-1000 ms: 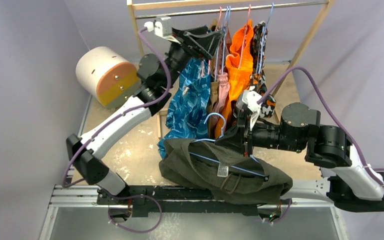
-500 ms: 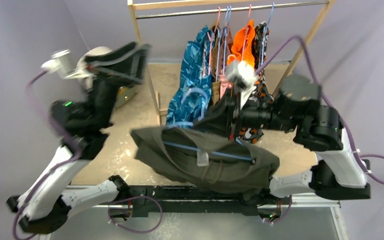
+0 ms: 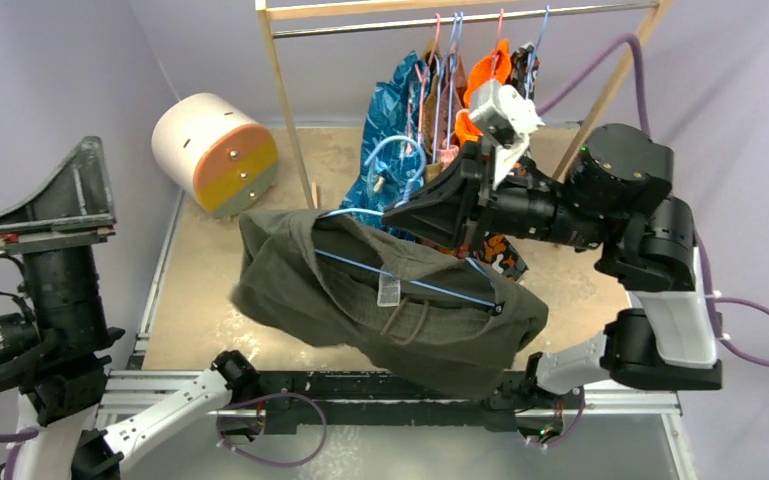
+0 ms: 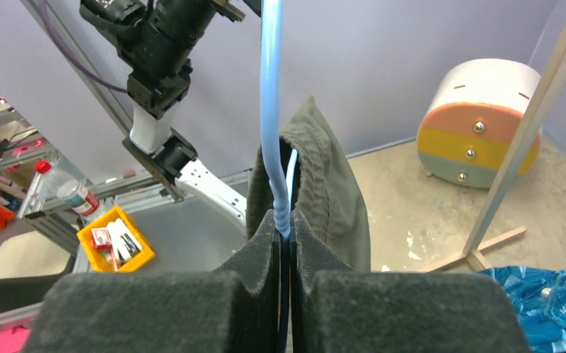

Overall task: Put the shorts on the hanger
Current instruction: Adjust the hanger on the clothesline, then place the hanger at the clothesline.

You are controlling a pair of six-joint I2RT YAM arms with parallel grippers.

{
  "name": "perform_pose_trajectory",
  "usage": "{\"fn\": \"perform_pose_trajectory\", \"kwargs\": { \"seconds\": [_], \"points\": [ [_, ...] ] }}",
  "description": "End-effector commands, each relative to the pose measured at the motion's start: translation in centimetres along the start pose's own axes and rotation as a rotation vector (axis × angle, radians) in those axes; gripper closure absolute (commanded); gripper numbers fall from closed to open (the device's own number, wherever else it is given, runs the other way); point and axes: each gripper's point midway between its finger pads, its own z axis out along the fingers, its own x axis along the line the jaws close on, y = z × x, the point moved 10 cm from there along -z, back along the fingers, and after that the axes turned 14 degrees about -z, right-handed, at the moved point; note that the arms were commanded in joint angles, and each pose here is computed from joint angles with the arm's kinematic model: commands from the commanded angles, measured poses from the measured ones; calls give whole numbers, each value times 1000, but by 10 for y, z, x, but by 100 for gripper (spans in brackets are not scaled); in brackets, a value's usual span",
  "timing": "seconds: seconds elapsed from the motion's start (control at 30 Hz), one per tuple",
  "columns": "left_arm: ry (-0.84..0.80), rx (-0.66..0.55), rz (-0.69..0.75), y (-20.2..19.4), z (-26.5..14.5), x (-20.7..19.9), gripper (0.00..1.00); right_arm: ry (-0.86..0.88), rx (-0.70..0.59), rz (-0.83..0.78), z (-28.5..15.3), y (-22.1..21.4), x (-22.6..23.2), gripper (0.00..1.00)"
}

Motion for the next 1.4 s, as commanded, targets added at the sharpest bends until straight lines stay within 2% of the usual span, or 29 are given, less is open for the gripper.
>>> {"fn": "perform_pose_trajectory", "kwargs": {
  "seconds": [0.0, 0.1, 0.3, 0.5, 0.87, 1.1, 1.37],
  "points": [
    [93, 73, 125, -23, 1, 22, 17, -16, -265, -57, -34, 60, 1, 100],
    [108, 102, 139, -32, 1, 27, 18, 16, -279, -53, -32, 57, 4, 100],
    [173, 112, 177, -38, -2, 39, 18, -15, -155, -24, 10, 30, -3, 100],
    [209, 110, 188, -35, -10, 47, 18, -208, -50, -22, 24, 20, -21, 100],
    [246, 135, 205, -42, -14, 57, 19, -574, 46, 2, 21, 5, -47, 100],
    [264, 145, 217, -46, -17, 62, 19, -729, 43, 21, 18, 4, -56, 100],
    [299, 167, 225, -54, -22, 73, 19, -781, -149, 81, 38, 20, -63, 100]
  ]
}}
